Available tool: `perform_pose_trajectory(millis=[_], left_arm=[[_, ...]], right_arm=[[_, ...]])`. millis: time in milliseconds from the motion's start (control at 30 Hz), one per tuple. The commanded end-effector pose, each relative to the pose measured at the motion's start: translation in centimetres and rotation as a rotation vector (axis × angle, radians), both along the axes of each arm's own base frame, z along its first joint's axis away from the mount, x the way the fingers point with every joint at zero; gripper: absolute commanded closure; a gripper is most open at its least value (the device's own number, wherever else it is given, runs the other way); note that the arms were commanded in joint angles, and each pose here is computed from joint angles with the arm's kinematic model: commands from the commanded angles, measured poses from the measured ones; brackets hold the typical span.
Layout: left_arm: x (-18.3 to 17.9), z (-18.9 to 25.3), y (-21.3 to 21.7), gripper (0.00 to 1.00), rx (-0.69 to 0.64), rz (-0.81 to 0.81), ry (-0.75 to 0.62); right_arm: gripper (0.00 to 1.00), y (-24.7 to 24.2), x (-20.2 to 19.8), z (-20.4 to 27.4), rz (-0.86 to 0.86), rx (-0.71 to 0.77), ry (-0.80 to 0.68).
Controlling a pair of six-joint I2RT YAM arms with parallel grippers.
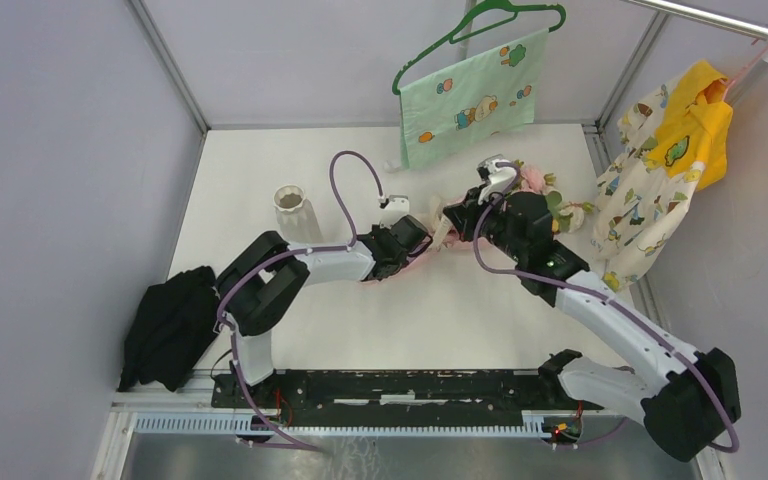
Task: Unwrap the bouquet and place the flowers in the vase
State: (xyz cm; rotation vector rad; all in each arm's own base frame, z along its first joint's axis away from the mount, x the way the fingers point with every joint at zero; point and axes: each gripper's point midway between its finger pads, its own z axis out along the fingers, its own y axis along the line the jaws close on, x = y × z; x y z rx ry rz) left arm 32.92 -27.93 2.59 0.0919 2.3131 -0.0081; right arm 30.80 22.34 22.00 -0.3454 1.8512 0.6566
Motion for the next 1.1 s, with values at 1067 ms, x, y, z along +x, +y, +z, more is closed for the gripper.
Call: perform_pose_trajectory(millis=[1067], left_arm=[[1.0,1.2,-2.3,0.85,-0.057,0.011,0.021]], right_arm=[[0.86,-15.5,-13.1,25.2,-0.349,0.267,-0.566]])
